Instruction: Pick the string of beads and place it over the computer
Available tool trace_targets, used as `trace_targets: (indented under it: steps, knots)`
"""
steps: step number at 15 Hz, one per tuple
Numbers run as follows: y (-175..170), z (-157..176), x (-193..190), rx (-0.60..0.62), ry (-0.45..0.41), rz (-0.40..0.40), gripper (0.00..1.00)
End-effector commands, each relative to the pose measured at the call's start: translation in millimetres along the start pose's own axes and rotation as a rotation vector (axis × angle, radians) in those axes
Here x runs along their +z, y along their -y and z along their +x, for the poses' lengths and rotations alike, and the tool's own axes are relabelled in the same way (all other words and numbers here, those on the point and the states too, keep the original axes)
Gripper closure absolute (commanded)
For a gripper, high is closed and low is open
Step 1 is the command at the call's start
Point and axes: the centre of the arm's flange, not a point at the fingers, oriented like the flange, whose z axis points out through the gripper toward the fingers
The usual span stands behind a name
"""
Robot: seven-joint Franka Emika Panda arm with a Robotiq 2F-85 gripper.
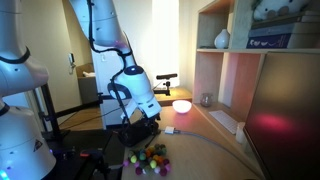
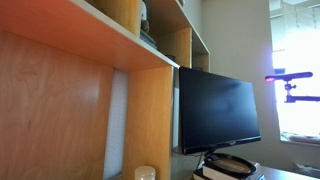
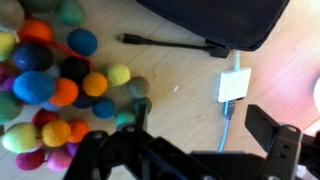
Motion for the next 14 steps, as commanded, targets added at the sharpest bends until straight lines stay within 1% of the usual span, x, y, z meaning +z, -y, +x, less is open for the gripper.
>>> trace_targets:
  steps: [1, 6, 10, 14]
  knots:
    - [-1.8, 1.4, -13.1, 0.000, -0.027, 0.027, 0.00]
    - [-2.1, 5.8, -26.4, 0.019, -0.056, 0.062, 0.00]
    - [-12.9, 19.1, -39.9, 0.082, -0.096, 0.098, 0.00]
    - [-26.7, 30.1, -48.1, 0.131, -0.119, 0.107, 0.00]
